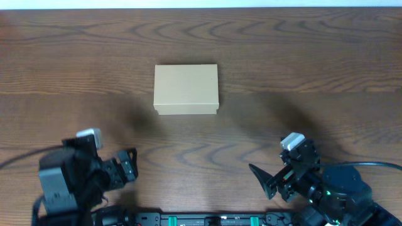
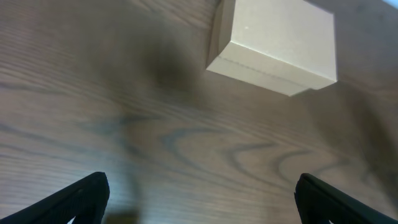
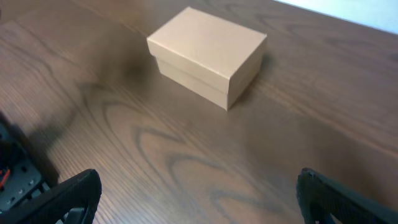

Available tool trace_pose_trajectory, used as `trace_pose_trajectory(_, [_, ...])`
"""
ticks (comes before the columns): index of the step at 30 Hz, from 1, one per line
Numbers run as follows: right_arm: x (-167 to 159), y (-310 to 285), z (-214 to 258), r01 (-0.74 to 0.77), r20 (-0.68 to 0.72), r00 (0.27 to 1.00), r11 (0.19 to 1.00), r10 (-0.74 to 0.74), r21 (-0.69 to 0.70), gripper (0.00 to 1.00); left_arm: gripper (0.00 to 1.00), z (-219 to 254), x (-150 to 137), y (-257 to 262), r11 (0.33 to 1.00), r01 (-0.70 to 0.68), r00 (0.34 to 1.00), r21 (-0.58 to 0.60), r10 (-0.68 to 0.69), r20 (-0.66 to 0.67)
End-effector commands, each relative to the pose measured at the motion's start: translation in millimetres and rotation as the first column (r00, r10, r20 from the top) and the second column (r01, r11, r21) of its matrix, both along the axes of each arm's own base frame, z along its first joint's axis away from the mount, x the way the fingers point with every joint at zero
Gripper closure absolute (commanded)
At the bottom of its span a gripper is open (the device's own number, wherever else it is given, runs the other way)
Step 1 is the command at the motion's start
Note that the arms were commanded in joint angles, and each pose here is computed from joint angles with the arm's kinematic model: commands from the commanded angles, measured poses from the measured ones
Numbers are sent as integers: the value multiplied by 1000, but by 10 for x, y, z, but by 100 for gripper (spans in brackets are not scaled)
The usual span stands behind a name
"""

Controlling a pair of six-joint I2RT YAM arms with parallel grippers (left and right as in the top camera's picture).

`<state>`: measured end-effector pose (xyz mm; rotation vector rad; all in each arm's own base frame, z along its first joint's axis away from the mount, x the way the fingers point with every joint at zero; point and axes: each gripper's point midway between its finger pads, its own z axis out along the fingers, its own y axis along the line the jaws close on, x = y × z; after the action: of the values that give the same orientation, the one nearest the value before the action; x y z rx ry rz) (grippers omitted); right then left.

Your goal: Pack container

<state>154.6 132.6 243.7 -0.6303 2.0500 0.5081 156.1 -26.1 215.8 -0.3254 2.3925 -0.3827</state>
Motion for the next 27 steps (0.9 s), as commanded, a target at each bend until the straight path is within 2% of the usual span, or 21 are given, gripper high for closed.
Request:
trace_pose_trajectory(1, [-13,-31,-76,19,-31,999,1000,-19,-4,1,5,-38,-54,-58,993,-66,997,-102,70,33])
trace_pose_trajectory(4, [-45,-56,-141,18,-55,998,1000,-20,-23,1,5,-10,-54,-57,986,-99,992,-138,108,63])
trace_pose_trajectory(8, [-89,-90,-219,17,-86,996,999,-21,-47,1,5,-16,-64,-64,947,-203,977,-248,212,8])
trace_pose_trajectory(11, [-122,-115,-274,16,-108,994,998,-23,-65,1,5,-31,-76,-60,942,-219,974,-255,225,-6])
trace_pose_trajectory(15, [-149,-136,-318,15,-125,992,997,-25,-79,1,5,-89,-104,51,943,-264,964,-200,266,-17])
trace_pose_trajectory(23, [-175,-156,-358,13,-141,990,996,-26,-92,1,5,-26,-22,396,918,-388,917,-78,393,64])
trace_pose_trajectory(27, [-175,-156,-358,13,-141,990,996,-26,-92,1,5,64,52,455,942,-335,931,14,329,156])
